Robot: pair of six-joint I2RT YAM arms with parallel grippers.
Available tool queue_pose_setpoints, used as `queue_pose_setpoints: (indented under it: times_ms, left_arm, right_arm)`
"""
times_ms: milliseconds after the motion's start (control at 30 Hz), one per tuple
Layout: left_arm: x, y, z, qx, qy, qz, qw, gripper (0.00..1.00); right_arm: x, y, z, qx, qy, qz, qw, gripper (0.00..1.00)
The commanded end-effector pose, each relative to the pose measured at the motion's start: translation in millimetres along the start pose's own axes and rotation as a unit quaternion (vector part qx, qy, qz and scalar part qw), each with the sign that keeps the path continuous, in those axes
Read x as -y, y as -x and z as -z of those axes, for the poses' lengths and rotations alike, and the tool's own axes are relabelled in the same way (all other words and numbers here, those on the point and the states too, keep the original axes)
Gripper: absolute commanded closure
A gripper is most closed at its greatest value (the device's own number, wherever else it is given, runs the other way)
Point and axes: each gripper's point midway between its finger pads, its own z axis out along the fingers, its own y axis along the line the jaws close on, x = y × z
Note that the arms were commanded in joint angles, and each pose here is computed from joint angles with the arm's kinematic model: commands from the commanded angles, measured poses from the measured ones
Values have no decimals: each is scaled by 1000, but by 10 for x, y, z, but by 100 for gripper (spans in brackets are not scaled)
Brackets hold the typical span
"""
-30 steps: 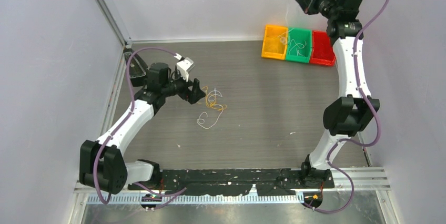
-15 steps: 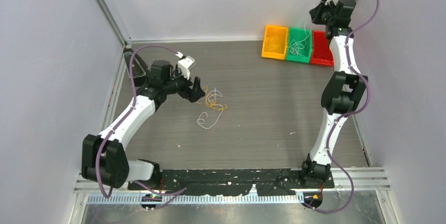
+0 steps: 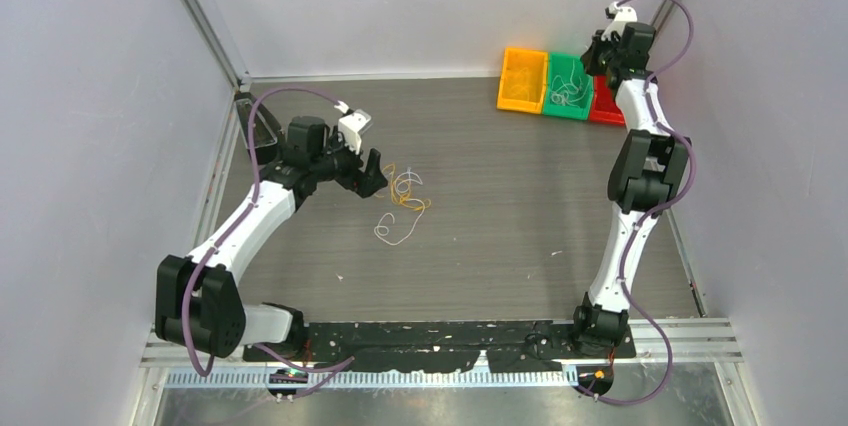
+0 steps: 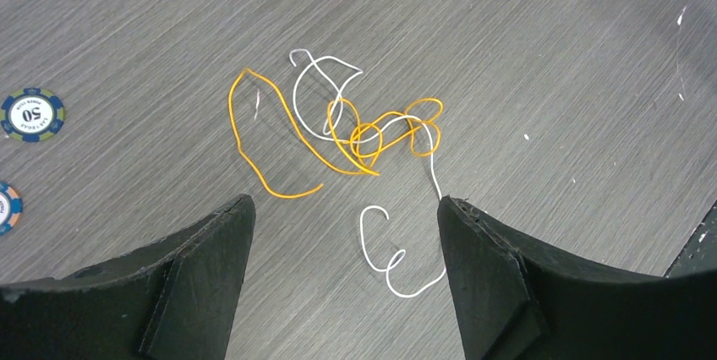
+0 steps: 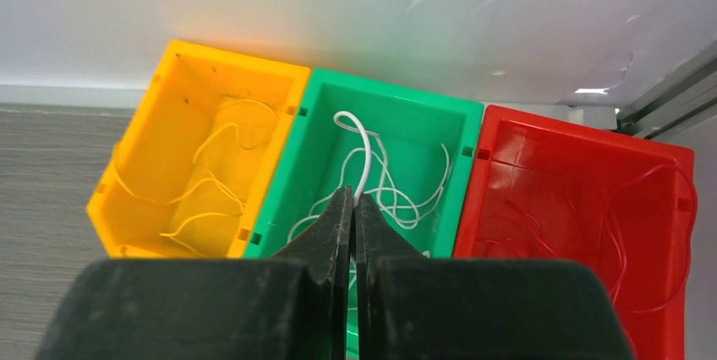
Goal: Untangle the cables
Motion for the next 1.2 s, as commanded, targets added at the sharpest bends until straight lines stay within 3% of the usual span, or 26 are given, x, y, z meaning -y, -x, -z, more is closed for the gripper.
queue_pose_setpoints:
  times_ms: [0, 267, 333, 467, 600, 667, 733, 867, 1033, 1167]
  left_arm:
    - [-40, 184, 10, 13, 6, -11, 1000, 19]
    - [-75, 132, 4, -1, 13, -14, 1000, 19]
    - [-91, 113, 16, -6, 17, -17, 1000, 19]
    - [-124, 49, 45, -22, 27, -23, 999, 18]
    - [-207, -47, 78, -43, 49, -32, 997, 12]
    - [-229, -119, 96, -63, 54, -32, 996, 4]
    - [-243, -207, 104, -91, 53, -25, 994, 2]
    - [-252, -340, 58, -136, 51, 21, 989, 4]
    - [-129, -472, -140, -148, 13, 107, 983, 12]
    - [-18, -440, -316, -136, -29, 173, 975, 20]
  right_arm:
    - [50, -4, -88, -17, -15, 41, 999, 95]
    - [-10, -505, -261, -100, -14, 82, 991, 94]
    - [-10, -567, -282, -109, -16, 83, 990, 90]
    - [-63, -495, -227, -108, -8, 79, 991, 70]
    - [-149, -142, -15, -85, 0, 84, 993, 54]
    - [-220, 219, 227, -58, 1, 93, 994, 36]
    - [-272, 417, 449, -45, 3, 103, 994, 25]
    - [-467, 535, 867, -52, 30, 121, 991, 10]
    - [-1003, 339, 1315, -110, 129, 86, 982, 6]
    - [-1767, -140, 1588, -186, 249, 38, 950, 10]
